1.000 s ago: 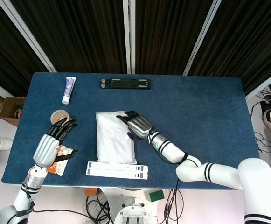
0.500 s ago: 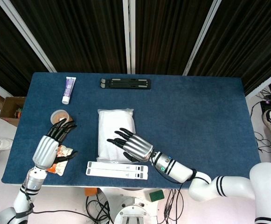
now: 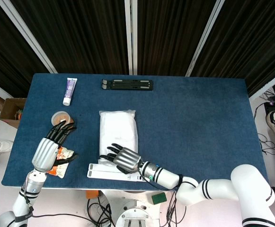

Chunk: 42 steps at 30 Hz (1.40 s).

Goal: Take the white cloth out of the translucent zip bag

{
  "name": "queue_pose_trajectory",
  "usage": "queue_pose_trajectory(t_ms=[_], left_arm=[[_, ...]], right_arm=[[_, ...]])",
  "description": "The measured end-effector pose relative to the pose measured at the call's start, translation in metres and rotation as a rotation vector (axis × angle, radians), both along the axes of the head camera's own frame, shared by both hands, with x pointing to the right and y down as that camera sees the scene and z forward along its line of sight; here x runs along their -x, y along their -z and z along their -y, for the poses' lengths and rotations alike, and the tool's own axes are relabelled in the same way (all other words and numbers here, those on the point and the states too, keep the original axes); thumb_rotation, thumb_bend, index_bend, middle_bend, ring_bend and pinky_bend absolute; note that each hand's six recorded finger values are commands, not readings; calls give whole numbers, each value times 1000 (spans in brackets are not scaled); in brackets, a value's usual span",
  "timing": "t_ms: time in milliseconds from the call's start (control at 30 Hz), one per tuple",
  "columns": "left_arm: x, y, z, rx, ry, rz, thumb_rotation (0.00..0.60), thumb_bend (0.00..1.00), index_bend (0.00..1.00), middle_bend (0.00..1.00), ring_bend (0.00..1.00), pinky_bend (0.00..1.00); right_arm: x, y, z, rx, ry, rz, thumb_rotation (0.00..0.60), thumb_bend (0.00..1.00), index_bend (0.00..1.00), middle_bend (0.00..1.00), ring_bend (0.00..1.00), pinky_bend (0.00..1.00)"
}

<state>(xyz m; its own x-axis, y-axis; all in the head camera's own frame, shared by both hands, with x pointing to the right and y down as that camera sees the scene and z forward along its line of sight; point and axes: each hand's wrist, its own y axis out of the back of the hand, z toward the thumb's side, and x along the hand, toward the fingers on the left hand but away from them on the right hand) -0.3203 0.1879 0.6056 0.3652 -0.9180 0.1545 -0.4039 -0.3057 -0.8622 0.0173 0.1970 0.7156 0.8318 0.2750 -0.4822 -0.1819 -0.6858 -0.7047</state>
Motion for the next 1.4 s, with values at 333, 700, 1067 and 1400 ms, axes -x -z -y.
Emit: queue_pose_trajectory(t_ms=[333,700,1067,1400], left_arm=[[-5,3,5,-20,-38,-3,600,148,171,126,64,155],[-22,-1,11,-14,-95,-4,600,149,171,126,64,154],[-47,-24,37,93,-221,69,600,147,173,126,63,153],[-101,-81,80,211,-347,212,600,146,155,125,64,153]], right_arm=[[-76,1,20,-87,-37,-141,600,636,0,247,0,0],[-211,-1,73,-179,-263,-409,600,618,0,243,0,0],[-238,27,96,-107,-520,-270,600,361,0,244,0,0],[-255,68,116,-108,-644,-203,600,327,0,244,0,0]])
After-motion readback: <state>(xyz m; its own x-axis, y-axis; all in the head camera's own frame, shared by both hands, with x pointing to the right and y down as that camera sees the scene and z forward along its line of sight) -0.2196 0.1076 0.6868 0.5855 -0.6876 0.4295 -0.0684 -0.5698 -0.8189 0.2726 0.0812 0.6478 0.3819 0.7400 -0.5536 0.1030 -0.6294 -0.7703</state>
